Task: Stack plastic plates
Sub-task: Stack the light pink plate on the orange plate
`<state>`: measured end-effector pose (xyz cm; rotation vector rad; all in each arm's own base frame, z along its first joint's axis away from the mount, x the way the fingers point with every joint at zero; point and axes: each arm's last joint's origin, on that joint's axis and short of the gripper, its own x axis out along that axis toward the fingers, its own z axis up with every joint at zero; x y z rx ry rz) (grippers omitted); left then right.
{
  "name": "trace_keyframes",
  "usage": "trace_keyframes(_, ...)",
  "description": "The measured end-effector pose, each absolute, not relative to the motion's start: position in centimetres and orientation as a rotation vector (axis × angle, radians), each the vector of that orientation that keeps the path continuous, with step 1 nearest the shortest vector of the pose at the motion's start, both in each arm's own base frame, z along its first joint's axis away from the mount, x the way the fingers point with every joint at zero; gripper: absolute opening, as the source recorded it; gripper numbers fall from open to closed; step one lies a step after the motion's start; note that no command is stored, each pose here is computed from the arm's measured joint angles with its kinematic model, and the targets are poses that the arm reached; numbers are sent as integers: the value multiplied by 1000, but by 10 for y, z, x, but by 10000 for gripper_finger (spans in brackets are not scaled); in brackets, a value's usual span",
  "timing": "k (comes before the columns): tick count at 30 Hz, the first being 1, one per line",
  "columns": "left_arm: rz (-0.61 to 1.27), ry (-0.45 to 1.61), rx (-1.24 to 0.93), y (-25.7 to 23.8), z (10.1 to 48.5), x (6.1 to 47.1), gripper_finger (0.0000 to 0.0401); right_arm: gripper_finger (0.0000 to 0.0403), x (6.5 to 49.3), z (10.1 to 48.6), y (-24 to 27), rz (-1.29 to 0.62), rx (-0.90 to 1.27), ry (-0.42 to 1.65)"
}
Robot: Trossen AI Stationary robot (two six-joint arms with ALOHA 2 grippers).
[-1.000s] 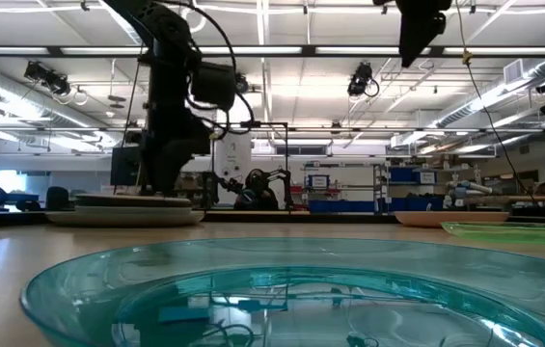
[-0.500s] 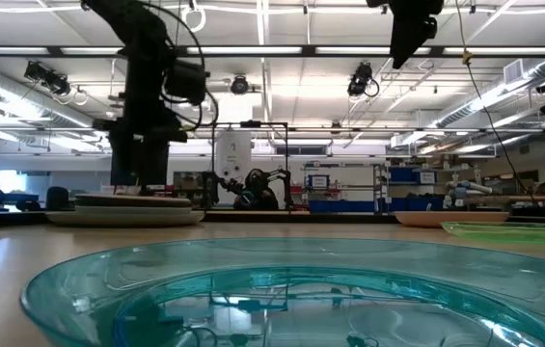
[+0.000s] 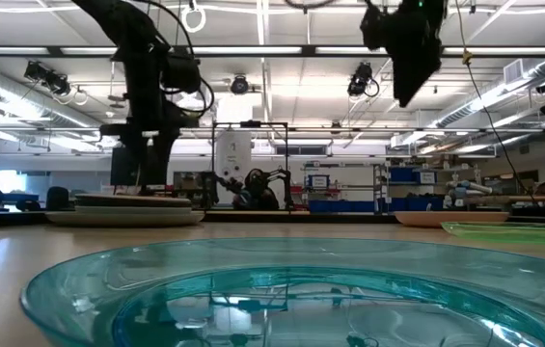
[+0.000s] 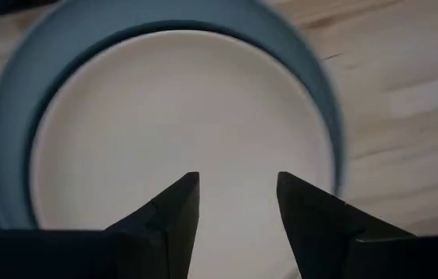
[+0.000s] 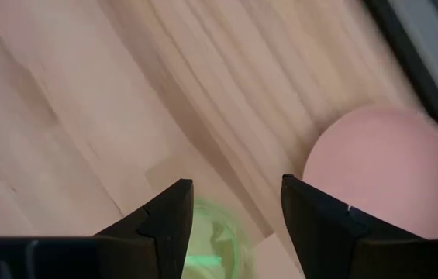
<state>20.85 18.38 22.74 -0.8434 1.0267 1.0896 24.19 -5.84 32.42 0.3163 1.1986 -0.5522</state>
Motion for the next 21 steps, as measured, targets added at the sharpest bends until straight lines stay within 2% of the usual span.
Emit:
trace_keyframes(7,966,795,-924,159,260,219,179,201,237,286,-76,-675,379,1228)
trace_keyframes(14,784,477,-937,118,305,232,179,201,225,272,-103,-764,397,1247)
trace_keyframes(21,564,328,-864,78,326,257,179,201,211,255,-135,-845,447,1210)
